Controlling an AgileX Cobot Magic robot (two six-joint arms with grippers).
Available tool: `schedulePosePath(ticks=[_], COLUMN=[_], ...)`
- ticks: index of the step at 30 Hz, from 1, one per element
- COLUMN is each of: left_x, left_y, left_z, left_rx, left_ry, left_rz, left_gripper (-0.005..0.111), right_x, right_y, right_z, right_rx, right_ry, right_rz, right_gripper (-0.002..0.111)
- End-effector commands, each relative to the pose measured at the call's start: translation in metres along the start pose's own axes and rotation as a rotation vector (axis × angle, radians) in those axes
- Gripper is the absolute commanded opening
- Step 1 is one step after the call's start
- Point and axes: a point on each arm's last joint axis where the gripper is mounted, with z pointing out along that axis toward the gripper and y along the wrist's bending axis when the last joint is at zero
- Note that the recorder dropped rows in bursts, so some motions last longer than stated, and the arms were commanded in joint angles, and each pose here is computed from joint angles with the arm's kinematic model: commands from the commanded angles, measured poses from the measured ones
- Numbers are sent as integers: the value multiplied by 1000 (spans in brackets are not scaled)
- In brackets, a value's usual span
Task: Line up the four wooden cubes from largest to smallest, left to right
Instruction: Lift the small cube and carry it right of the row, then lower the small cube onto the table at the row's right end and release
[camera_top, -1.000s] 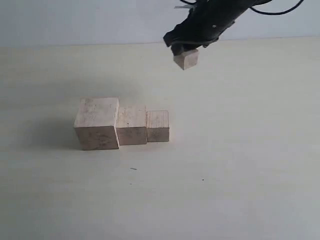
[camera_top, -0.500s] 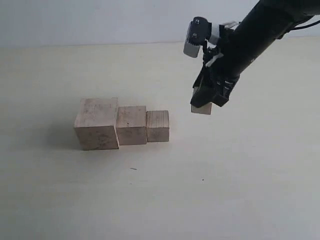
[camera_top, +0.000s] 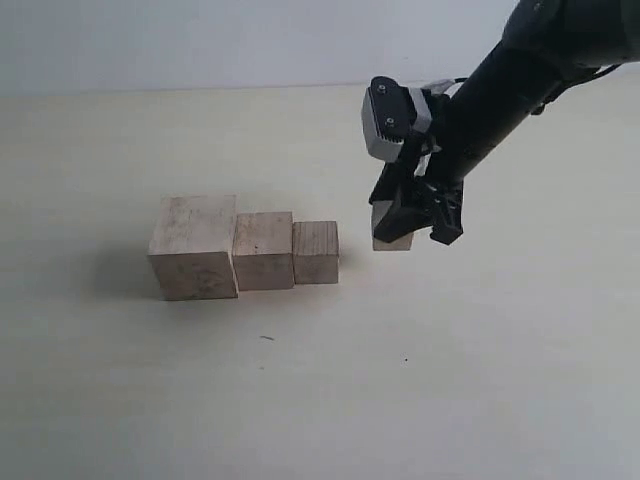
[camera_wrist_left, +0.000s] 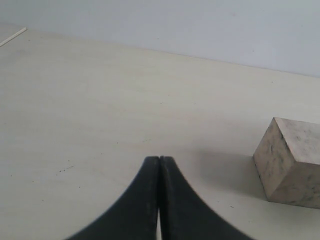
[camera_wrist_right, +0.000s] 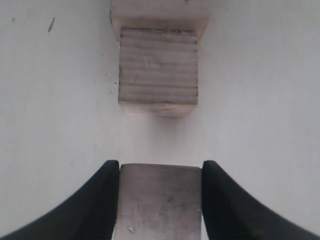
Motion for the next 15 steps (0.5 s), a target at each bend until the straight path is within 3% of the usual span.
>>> schedulePosePath(ticks=[1, 15], left_x=[-1, -1], left_y=[-1, -1], left_z=[0, 0], left_rx=[9, 9], left_ry=[-8, -8], left_rz=[0, 0], left_gripper=[0, 0], right_x=[4, 11], right_y=[-2, -7], right_z=[18, 38], right_rx=[-30, -35], right_ry=[-55, -90], right_rz=[13, 38], right_gripper=[0, 0])
